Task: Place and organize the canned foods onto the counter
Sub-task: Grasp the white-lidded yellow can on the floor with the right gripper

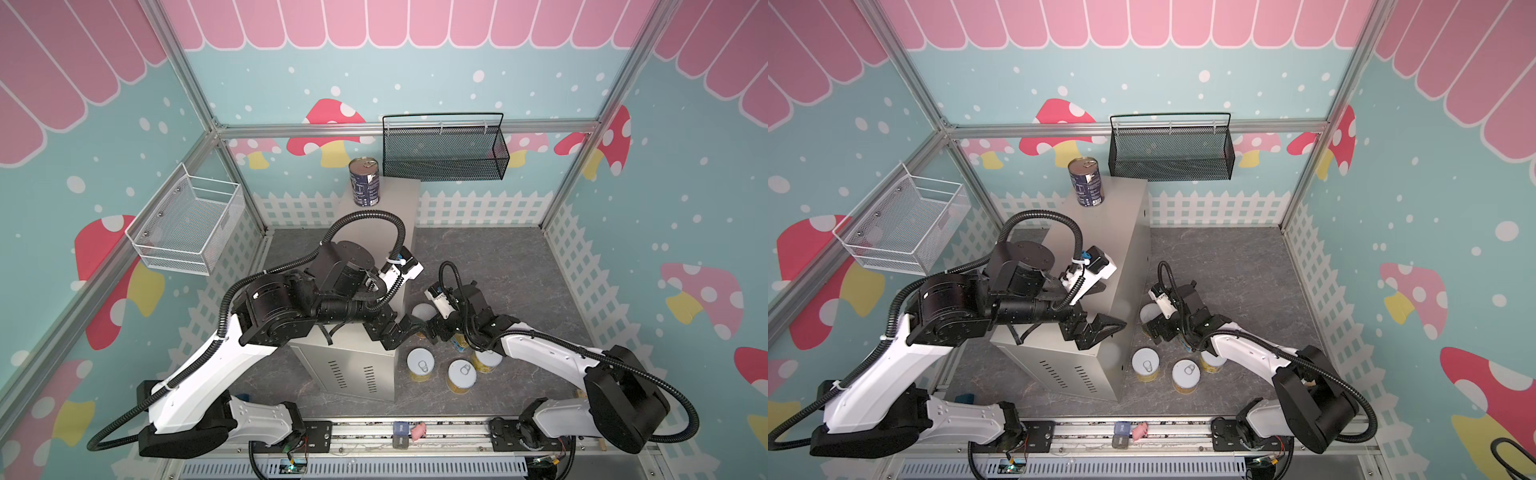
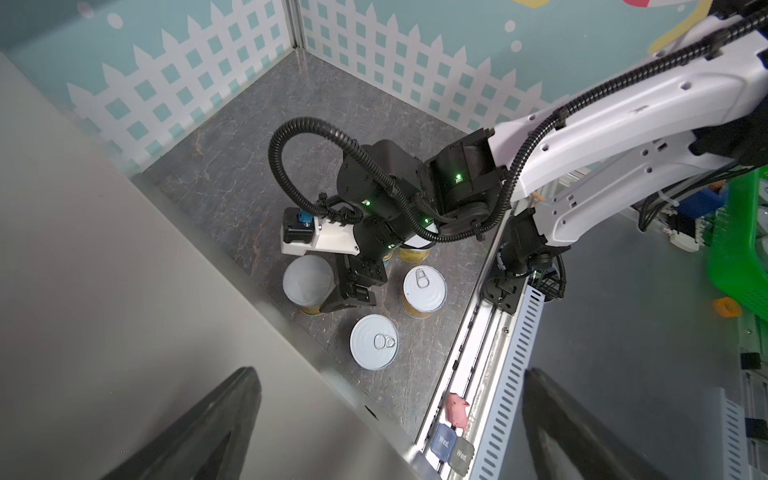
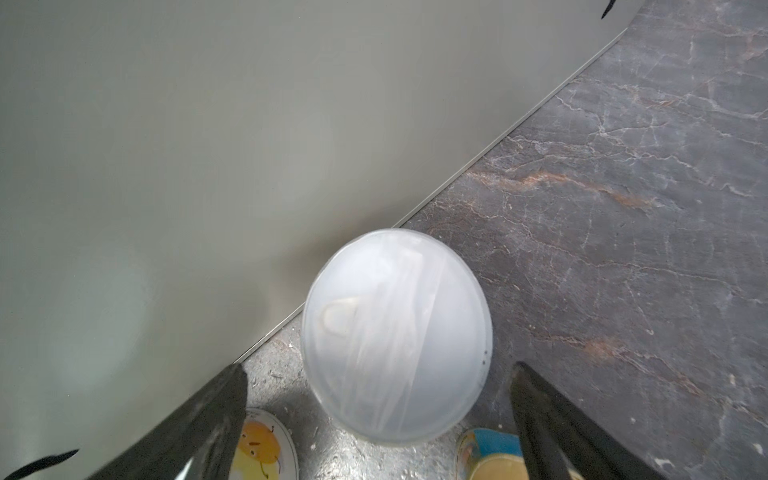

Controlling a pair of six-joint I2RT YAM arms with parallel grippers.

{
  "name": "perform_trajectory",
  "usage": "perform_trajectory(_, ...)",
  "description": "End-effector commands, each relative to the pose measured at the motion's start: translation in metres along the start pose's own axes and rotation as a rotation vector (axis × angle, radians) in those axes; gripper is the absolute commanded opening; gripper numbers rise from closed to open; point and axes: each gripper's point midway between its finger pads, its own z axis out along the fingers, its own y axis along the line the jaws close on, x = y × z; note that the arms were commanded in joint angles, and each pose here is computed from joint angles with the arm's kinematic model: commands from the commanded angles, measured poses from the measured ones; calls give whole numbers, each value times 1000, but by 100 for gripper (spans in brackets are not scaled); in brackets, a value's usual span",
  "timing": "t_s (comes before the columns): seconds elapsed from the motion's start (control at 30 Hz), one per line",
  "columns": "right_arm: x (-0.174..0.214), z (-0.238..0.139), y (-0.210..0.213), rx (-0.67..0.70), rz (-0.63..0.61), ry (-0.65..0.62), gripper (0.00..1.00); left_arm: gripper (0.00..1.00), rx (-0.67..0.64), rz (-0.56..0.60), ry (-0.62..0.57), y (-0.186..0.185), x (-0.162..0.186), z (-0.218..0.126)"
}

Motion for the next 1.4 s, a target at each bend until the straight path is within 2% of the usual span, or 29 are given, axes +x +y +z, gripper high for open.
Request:
perform_trajectory(0.0, 0, 5, -6, 29, 21, -24, 99, 99, -48, 8, -4, 4, -5, -4)
perform_trajectory(0.57, 1, 29, -9, 20, 52, -36, 96, 99, -109, 39, -10, -1, -23, 8)
perform_trajectory(0.87, -2, 31, -13, 38, 54, -43, 87, 100, -97, 29, -35, -3, -25, 2)
perform_trajectory(1.1, -22, 16, -14, 62, 53, -107, 75, 99, -138, 21, -52, 4, -27, -4)
perform_trajectory(1.37, -66, -20, -12, 90, 9, -205, 68, 99, -212, 31, -116, 17, -33, -30)
